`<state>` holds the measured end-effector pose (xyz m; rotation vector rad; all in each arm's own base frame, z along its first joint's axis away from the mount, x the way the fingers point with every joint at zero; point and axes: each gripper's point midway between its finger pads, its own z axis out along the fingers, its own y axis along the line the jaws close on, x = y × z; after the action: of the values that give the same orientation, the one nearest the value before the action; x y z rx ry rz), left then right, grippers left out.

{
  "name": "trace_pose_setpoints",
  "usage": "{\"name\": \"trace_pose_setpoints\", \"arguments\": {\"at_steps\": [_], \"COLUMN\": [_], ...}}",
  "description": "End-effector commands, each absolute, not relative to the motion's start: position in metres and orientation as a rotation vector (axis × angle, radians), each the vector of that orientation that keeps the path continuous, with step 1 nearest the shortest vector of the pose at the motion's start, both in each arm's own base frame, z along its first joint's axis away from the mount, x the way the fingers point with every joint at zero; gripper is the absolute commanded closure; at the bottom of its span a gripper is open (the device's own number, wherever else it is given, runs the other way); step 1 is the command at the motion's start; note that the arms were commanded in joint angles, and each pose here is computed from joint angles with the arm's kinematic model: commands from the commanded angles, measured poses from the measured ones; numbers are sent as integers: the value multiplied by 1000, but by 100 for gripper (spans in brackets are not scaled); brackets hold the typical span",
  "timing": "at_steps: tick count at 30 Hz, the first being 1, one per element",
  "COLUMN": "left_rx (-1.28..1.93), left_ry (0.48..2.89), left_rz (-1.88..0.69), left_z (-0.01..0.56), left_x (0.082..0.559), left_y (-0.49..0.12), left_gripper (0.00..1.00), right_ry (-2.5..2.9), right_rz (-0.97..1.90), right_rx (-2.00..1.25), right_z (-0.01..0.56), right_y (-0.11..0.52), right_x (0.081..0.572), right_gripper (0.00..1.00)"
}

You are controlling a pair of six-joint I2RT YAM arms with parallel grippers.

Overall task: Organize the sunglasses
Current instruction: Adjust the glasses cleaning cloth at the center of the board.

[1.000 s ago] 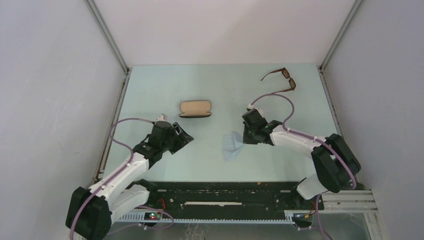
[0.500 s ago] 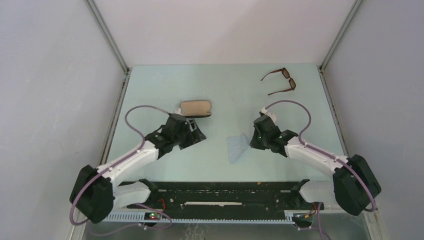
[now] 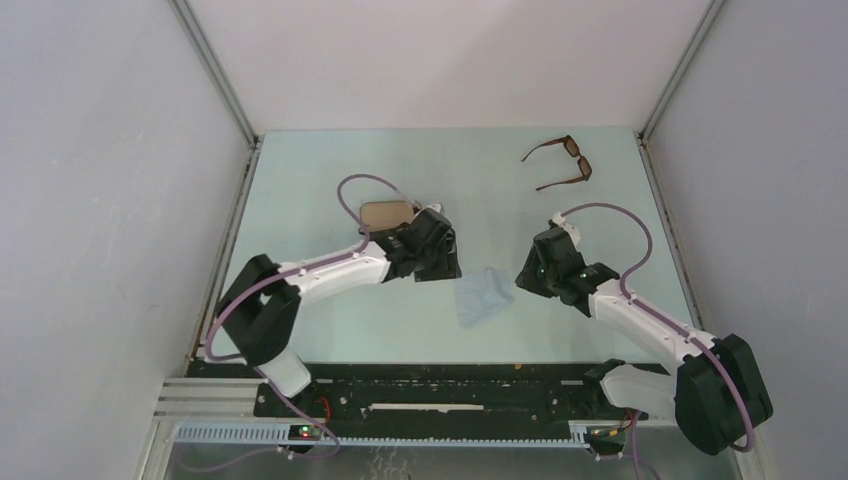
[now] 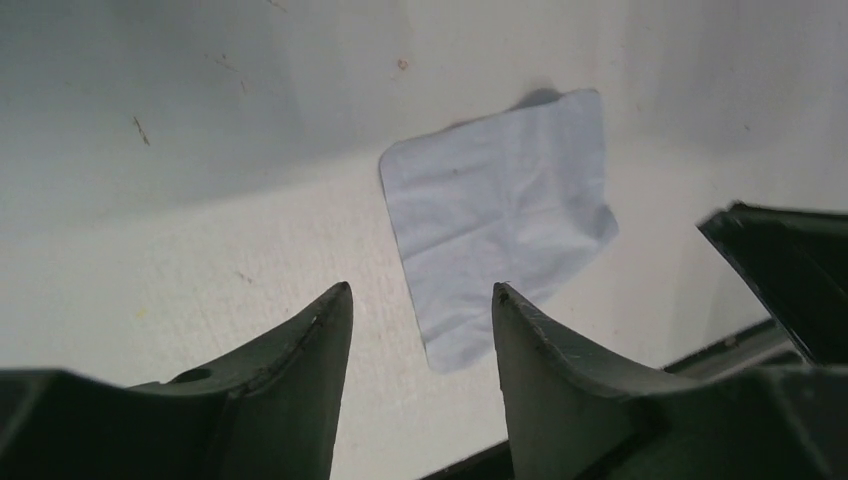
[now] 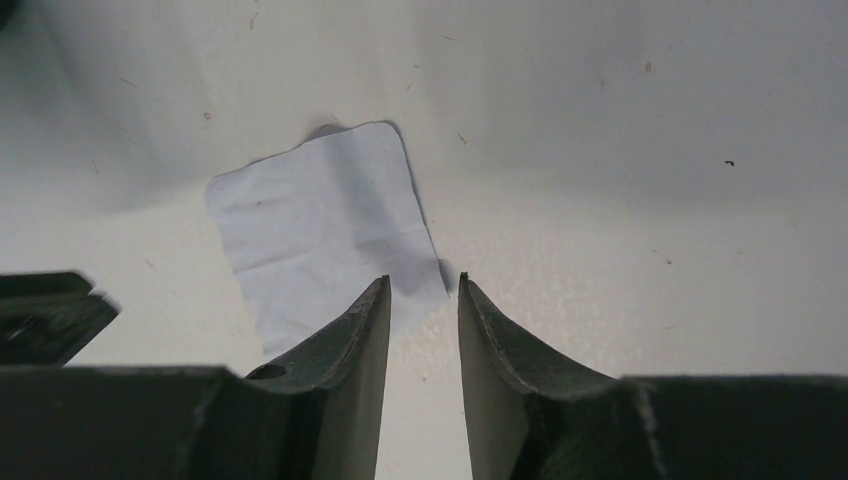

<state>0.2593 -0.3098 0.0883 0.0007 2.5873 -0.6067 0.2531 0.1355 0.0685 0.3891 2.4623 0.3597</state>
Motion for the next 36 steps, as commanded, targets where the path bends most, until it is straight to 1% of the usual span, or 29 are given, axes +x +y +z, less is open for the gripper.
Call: {"name": "trace_pose_setpoints", "arguments": {"at_steps": [1,9,12,16,18,22,24,25,29,32,36], "left_rx": [5,26,38,30,20,4,2,4,15,25,23], "left_ry": [2551,2607,2621,2635,2647,2669,2669,2666,2655,2657,2654], "left_rz": [-502,-511,-513,-503,-501,-519,-522,-521,-533,-552,-564], "left_z": [86,60,54,46,40,32,32,33,37,39,40], "left_x": [284,288,289,291,290,287,288,288,291,292,292], "left_y": [-318,-334,-339,-341,-341,-345,-346,-346,-349,-354,-355], "left_gripper": [44,46,51,54,59,77,83,87,99,100,100], "right_ry": [2431,2457,2473,2549,2570,2593,2593,2591,2596,2639,2686], "right_rz": [369,406,438,456,436,379,325,315,303,293,335], "right_rx": [380,375,350,280,272,241,224,217,191,179,138], "right_z": [78,71,68,57,50,46,44,44,39,31,20], "right_y": [131,133,139,150,150,150,148,148,151,155,168], "right_x": [256,261,264,269,274,288,296,300,314,319,313], "right_gripper": [61,63,63,62,62,59,59,59,58,59,61]}}
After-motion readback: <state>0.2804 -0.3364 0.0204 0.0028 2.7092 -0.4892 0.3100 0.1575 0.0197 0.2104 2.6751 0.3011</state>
